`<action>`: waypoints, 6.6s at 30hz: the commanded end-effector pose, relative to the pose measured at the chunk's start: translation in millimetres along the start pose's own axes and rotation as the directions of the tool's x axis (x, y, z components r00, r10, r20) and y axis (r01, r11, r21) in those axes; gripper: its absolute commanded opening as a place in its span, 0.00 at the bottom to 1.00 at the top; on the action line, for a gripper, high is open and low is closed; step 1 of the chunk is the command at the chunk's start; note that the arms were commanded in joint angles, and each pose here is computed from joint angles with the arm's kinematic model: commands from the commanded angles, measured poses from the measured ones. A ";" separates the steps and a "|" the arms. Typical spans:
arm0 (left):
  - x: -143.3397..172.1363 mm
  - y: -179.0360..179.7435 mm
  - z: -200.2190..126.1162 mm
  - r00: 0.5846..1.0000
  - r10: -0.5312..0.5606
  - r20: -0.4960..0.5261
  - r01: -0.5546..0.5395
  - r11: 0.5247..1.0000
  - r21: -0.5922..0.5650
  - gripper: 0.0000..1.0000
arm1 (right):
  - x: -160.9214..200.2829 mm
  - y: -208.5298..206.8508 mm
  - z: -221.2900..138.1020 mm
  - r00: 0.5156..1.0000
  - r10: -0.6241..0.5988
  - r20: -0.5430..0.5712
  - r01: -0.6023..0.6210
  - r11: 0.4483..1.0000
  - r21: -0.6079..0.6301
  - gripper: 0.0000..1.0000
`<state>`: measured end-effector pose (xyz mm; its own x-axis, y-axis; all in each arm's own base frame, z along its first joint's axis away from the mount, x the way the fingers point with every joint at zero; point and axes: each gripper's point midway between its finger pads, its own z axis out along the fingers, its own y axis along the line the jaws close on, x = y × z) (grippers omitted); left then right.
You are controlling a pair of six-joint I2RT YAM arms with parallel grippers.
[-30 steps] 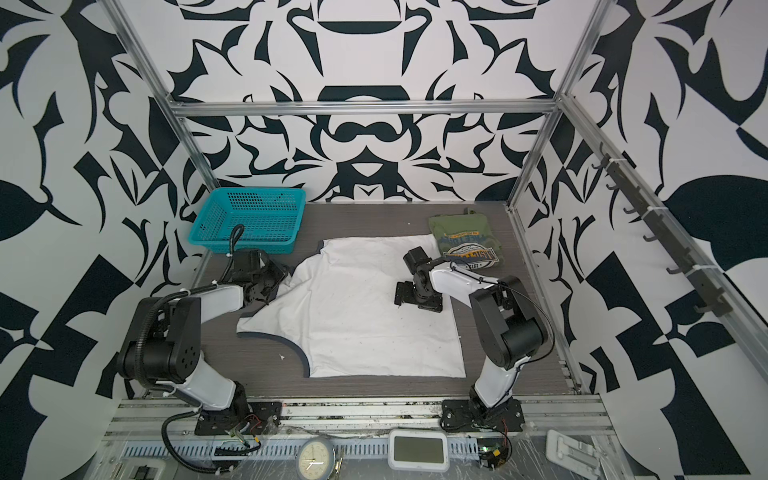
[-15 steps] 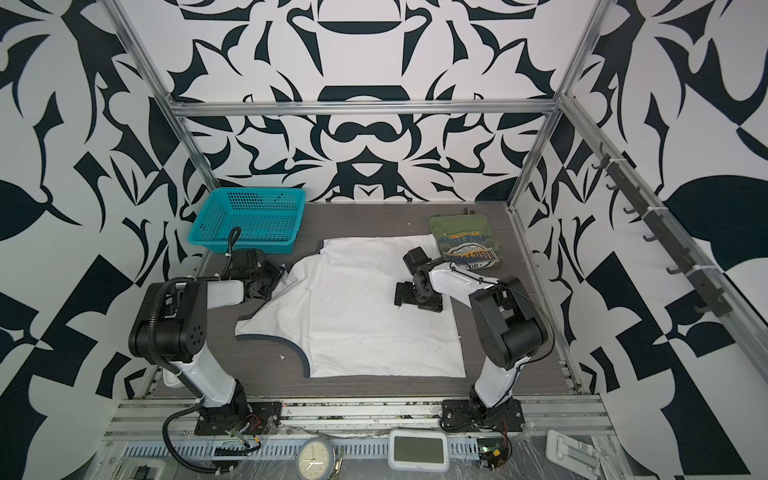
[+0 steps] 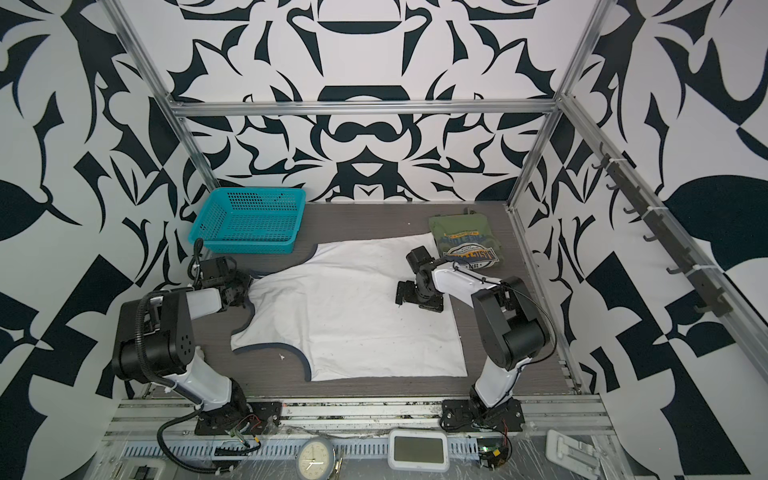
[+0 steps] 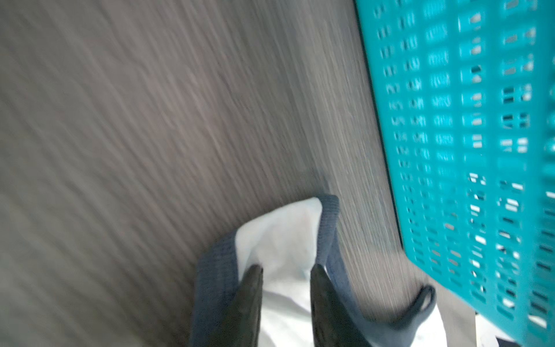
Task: Fold and stack tank tops
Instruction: Smooth out the tank top at the center of the table, then fold the tank top at the center of the table, then smooth out the tank top at the center of the table.
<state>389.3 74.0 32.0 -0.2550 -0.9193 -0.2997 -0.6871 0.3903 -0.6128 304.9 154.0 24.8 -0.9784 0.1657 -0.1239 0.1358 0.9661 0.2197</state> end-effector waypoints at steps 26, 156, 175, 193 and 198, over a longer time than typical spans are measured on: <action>99.6 -149.4 -75.8 0.837 0.536 -0.114 -0.524 0.844 0.117 0.55 | -161.9 17.1 -118.7 0.920 0.029 0.390 0.033 0.988 -0.149 0.84; 244.2 -74.8 -86.1 0.567 0.820 -0.071 -0.803 0.570 0.173 0.31 | -76.7 -141.4 -65.1 0.833 0.348 0.431 -0.393 0.919 0.018 0.38; 289.6 -111.7 -59.4 0.501 0.834 -0.231 -0.808 0.546 0.219 0.54 | -79.4 -65.0 -36.6 0.937 0.246 0.246 -0.227 0.968 -0.105 0.59; 228.8 -81.8 -93.9 0.597 0.789 -0.145 -0.787 0.611 0.084 0.56 | -38.8 -129.5 -2.4 0.896 0.425 0.131 -0.428 0.904 -0.005 0.57; 175.6 -103.5 -80.2 0.707 0.702 -0.085 -0.696 0.713 0.086 0.61 | -38.3 -134.3 -1.8 0.893 0.431 0.132 -0.434 0.901 -0.002 0.57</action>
<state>346.6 -162.0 96.4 -0.7574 -0.3246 -0.5666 -0.1901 0.9397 -0.2842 358.2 37.2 27.1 -0.7936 0.5674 -0.2194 0.4644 0.7980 0.3841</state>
